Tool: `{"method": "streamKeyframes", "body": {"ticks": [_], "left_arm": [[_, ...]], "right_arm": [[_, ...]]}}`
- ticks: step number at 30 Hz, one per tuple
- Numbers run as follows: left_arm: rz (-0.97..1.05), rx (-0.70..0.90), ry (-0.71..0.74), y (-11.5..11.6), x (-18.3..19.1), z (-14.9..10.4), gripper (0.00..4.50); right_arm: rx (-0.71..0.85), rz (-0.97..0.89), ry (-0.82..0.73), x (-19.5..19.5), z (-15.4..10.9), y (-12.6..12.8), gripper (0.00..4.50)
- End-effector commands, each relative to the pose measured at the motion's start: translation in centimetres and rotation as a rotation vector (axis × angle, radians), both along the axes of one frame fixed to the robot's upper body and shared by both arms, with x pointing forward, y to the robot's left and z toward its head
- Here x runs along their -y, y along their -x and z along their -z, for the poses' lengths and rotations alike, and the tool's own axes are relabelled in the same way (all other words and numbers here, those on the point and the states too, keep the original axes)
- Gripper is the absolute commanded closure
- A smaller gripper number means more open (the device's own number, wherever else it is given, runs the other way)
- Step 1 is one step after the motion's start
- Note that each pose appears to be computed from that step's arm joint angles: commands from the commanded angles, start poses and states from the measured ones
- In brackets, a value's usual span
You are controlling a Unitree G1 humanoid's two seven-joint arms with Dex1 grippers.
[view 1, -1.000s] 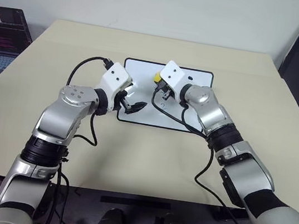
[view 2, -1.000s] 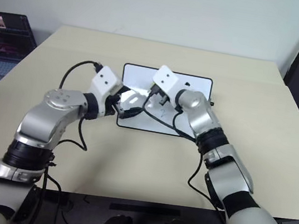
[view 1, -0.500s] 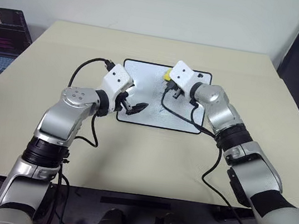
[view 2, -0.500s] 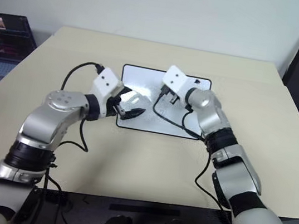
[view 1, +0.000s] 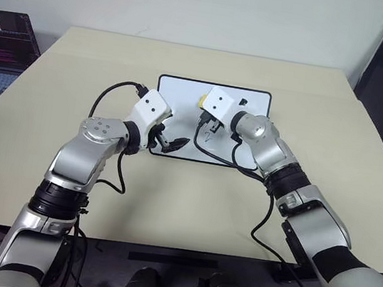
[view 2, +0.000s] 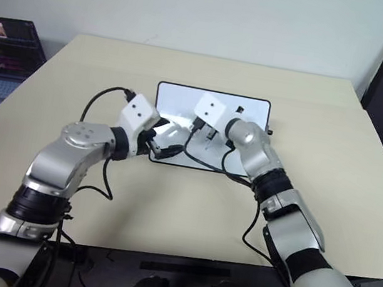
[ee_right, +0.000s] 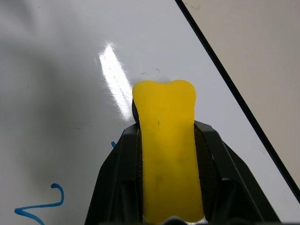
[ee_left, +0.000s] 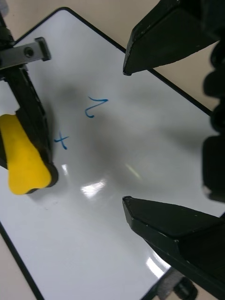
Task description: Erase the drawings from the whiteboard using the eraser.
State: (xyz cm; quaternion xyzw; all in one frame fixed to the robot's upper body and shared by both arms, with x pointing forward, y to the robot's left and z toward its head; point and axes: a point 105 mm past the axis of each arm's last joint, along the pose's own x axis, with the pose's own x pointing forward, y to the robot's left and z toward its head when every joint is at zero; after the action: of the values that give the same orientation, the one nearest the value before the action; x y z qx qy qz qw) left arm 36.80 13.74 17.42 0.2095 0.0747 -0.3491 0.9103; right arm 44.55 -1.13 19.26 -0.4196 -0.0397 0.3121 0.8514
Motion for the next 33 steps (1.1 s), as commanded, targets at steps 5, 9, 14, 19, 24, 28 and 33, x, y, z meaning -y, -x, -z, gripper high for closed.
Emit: {"method": "streamKeyframes", "body": {"ticks": [5,9,14,19,24,28,33], "left_arm": [[0.021,0.073,0.007,0.4,0.3,-1.7,0.0],[0.02,0.069,0.008,0.4,0.2,-1.5,0.0],[0.012,0.063,0.006,0.2,-0.1,-1.2,0.0],[0.007,0.06,0.006,0.1,-0.4,-1.0,0.0],[-0.022,0.048,0.027,0.1,-1.5,-0.7,0.0],[-0.044,0.014,0.066,0.5,-2.4,-0.2,0.0],[-0.022,-0.019,0.031,1.7,-3.3,1.0,0.0]], "right_arm": [[-0.037,0.098,0.02,4.3,1.0,-0.5,3.4],[-0.054,0.116,0.003,5.9,1.3,0.1,3.4],[-0.04,0.138,-0.015,7.1,1.0,0.7,3.4],[0.001,0.098,-0.134,6.3,-1.9,1.8,3.4],[-0.013,-0.032,-0.383,5.1,-5.6,5.0,3.4],[-0.04,-0.072,-0.508,6.1,-6.0,7.6,3.4],[-0.063,-0.064,-0.555,8.1,-4.1,10.1,3.4]]}}
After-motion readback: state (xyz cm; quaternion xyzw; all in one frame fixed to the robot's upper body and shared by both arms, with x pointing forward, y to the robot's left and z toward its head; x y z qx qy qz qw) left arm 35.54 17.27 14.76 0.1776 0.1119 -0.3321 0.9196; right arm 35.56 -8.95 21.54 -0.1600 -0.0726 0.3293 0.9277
